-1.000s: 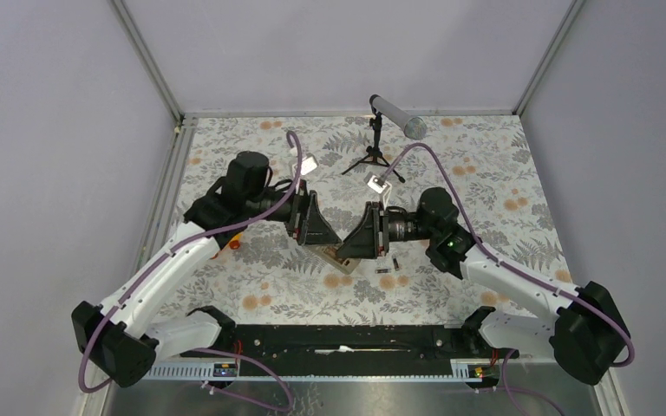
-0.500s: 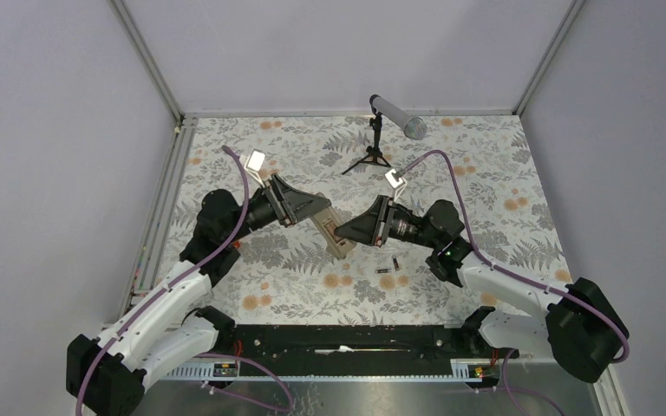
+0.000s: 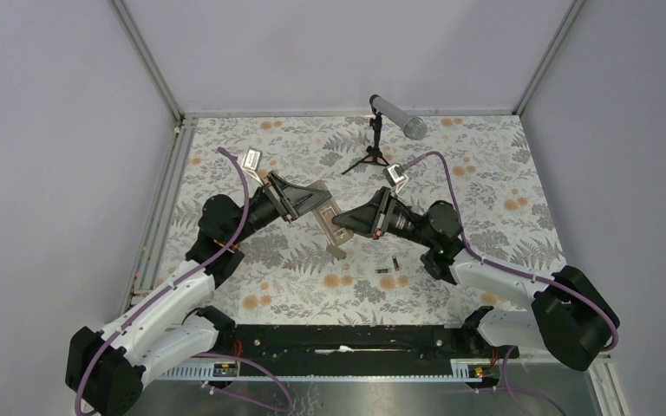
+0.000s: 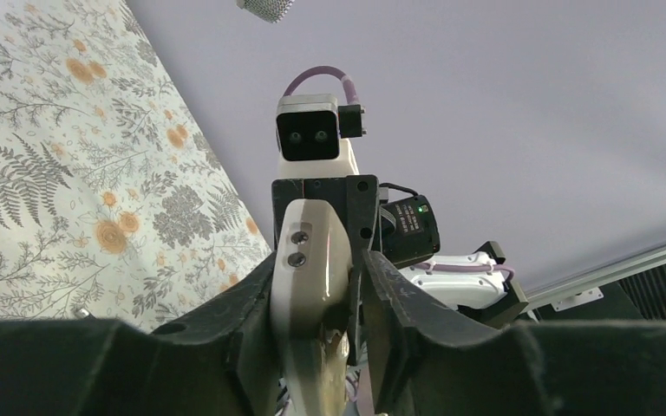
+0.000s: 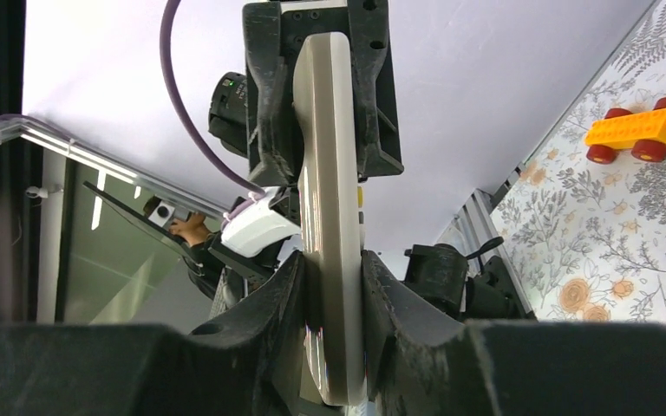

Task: Load the batteries into the remote control
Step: Adjust the remote control, then pick up the battery from the center of the board.

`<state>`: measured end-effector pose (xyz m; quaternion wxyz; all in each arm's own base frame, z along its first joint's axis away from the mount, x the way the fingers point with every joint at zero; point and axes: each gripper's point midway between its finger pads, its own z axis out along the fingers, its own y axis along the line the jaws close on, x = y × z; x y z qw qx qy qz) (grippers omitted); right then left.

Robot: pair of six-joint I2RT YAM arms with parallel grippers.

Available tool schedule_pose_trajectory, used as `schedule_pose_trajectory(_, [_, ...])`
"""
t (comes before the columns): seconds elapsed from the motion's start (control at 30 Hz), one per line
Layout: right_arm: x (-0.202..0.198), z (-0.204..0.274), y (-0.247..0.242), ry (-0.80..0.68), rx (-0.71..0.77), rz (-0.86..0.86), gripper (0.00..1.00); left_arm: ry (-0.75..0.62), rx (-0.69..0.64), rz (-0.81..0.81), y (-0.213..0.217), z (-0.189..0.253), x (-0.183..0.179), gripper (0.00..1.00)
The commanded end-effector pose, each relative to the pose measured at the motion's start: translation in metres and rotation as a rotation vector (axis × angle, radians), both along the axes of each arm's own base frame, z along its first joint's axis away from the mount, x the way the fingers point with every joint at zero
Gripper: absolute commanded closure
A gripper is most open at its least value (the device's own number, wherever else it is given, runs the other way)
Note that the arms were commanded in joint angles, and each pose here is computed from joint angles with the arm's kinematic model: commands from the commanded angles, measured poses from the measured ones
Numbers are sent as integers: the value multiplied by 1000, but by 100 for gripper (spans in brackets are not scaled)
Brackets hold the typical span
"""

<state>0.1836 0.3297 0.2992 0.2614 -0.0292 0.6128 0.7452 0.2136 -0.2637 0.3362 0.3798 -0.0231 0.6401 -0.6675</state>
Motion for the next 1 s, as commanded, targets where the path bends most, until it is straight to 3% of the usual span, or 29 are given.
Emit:
schedule_pose_trajectory(0.0, [9,11,-2,15,52,-46,100,-109,-43,1,2,30,-8,67])
schedule_pose_trajectory(0.1, [6,6,0,27,39,-27,99,-116,-36,9,2,29,-6,90])
schedule_pose_trajectory(0.13, [7,4,0,33,29,-28,81,-119,-34,7,2,30,-6,99])
schedule_pose_trajectory(0.2, [9,-6,-1,47,-14,-48,33,-103,15,18,1,22,-2,100])
schedule_pose_trajectory(0.23, [12,-12,-2,50,-55,-69,15,-117,69,37,2,17,1,100])
schedule_pose_trajectory(0.3, [19,-30,-7,36,-185,-124,3,-109,209,93,8,0,10,100])
schedule_pose_trajectory(0.43, [26,-83,-37,30,-530,-250,4,-56,478,221,39,-38,28,100])
schedule_pose_trajectory(0.57, [10,-146,-84,-8,-892,-263,25,3,669,311,70,-70,34,100])
schedule_pose_trajectory(0.67, [-6,-178,-112,-79,-1063,-208,40,-11,694,320,77,-74,30,100])
schedule_pose_trajectory(0.8, [-8,-191,-127,-181,-1169,-176,46,-30,679,310,77,-71,25,100])
schedule_pose_trajectory(0.9, [11,-195,-142,-33,-1277,-314,46,-14,671,309,77,-72,25,100])
schedule_pose_trajectory(0.97, [16,-196,-136,37,-1256,-345,46,-8,666,305,77,-72,25,100])
